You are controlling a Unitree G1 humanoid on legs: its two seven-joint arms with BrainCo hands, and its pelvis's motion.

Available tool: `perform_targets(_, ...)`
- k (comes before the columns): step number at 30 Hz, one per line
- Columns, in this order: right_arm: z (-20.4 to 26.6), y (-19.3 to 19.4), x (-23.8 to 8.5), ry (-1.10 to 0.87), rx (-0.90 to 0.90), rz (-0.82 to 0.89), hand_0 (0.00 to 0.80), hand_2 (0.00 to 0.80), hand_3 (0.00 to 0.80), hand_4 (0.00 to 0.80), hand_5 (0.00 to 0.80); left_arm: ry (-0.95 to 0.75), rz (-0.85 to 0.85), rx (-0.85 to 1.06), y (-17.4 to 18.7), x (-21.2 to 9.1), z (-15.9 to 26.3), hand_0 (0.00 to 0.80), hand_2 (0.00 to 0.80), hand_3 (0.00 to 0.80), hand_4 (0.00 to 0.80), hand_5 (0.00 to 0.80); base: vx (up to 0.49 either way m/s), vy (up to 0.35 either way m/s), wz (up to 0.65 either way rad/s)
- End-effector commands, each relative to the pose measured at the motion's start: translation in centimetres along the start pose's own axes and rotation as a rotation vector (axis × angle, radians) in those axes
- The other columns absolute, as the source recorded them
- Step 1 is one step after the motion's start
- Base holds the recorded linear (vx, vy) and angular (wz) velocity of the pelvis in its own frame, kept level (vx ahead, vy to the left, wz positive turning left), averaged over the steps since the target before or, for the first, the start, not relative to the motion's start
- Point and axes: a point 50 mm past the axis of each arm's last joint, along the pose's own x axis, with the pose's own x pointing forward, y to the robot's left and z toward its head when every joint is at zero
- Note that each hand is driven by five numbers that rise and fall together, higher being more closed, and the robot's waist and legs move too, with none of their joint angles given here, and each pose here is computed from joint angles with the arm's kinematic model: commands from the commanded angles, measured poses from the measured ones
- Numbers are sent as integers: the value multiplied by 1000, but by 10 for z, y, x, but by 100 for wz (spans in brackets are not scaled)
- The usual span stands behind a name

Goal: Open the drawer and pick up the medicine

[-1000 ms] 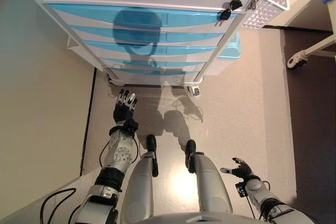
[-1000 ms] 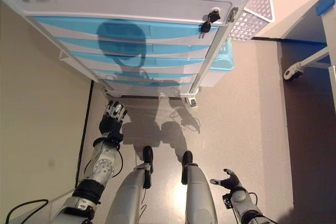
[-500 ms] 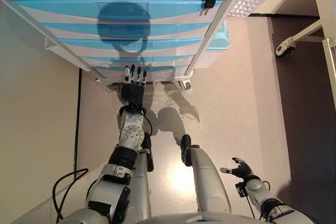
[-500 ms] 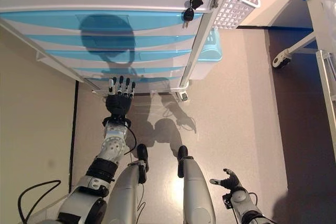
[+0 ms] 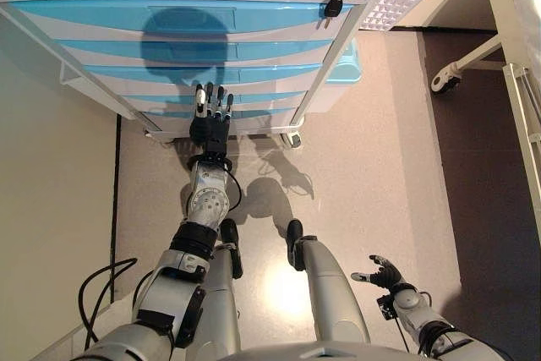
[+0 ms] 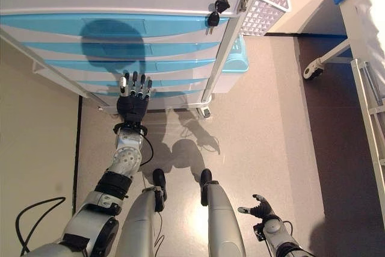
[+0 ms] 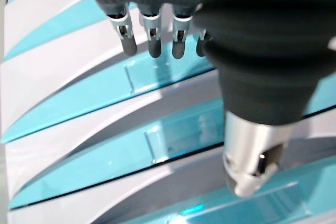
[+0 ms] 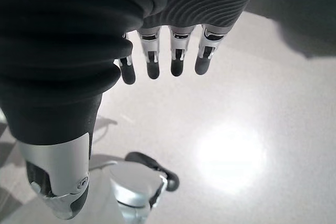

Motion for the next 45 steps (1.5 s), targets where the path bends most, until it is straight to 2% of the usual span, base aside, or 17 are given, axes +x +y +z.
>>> perform_targets(1, -30, -18, -8, 64, -58, -18, 0, 0, 0, 0, 0, -18, -173, -8, -34, 8, 1, 0, 0, 0, 0, 0, 7, 19, -3)
perform_targets(11, -32, -20, -8, 67, -94, 7, 0, 0, 0, 0, 0, -113, -330, 18, -77, 28, 28, 0, 0, 0, 0, 0, 6, 21, -4)
perform_targets(20, -28, -25, -6, 61, -114, 6, 0, 0, 0, 0, 0, -155, -359, 30, -89, 35, 39, 0, 0, 0, 0, 0, 5, 9, -7)
perform_targets(28, -22, -25, -5, 42, -109, -2, 0, 0, 0, 0, 0, -136, -267, 43, -65, 30, 34, 0, 0, 0, 0, 0, 0, 0, 0)
perform_targets(35, -16, -27, -3, 21, -102, -24, 0, 0, 0, 0, 0, -96, -110, 27, -27, 21, 21, 0, 0, 0, 0, 0, 0, 0, 0)
perform_targets(45, -17, -28, -3, 25, -105, -36, 0, 0, 0, 0, 0, -84, -56, 12, -17, 19, 16, 0, 0, 0, 0, 0, 0, 0, 0)
